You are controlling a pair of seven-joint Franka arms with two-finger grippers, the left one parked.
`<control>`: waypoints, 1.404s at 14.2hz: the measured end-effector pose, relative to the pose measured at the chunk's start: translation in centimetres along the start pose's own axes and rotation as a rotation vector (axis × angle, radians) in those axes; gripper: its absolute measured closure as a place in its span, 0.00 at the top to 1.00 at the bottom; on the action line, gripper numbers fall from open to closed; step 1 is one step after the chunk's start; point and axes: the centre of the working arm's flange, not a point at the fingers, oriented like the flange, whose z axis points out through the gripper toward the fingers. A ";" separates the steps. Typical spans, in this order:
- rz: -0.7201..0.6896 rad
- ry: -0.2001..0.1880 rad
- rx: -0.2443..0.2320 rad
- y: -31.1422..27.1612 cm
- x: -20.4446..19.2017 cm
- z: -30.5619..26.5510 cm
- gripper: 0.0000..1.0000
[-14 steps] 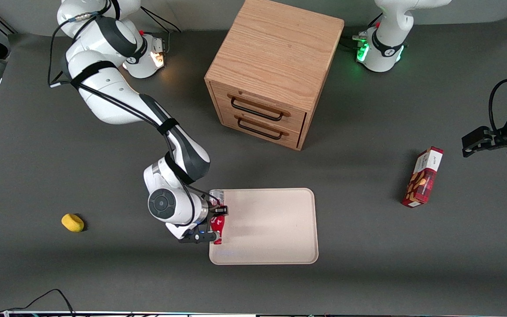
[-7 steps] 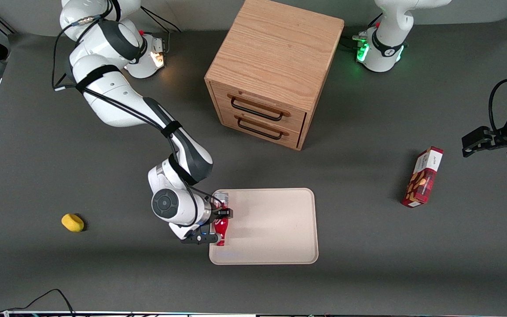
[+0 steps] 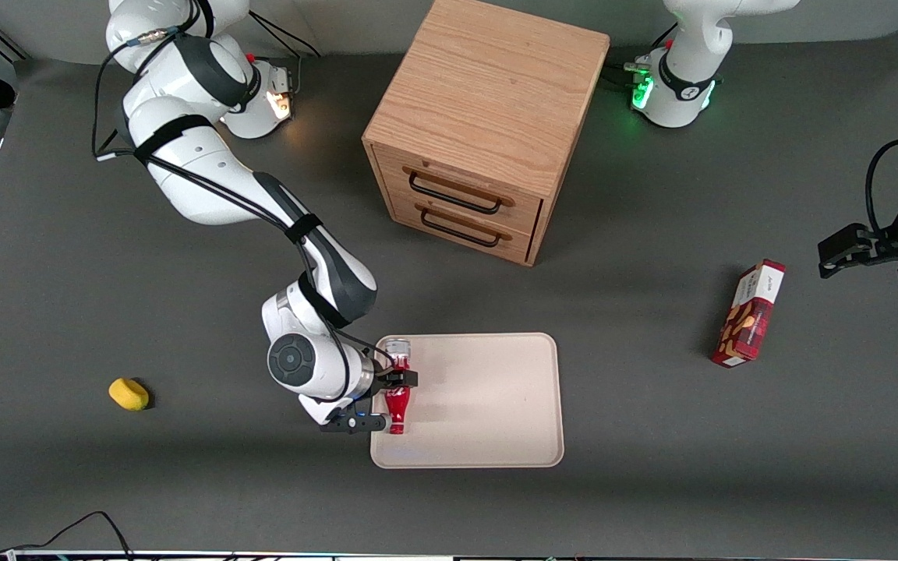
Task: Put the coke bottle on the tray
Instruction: 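Open the right gripper and withdraw it from the bottle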
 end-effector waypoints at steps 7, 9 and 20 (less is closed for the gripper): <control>-0.002 0.002 -0.003 0.0 0.0 0.0 1.00; -0.003 0.011 0.001 0.0 0.1 0.0 1.00; 0.038 0.138 -0.025 3.8 1.3 -16.4 1.00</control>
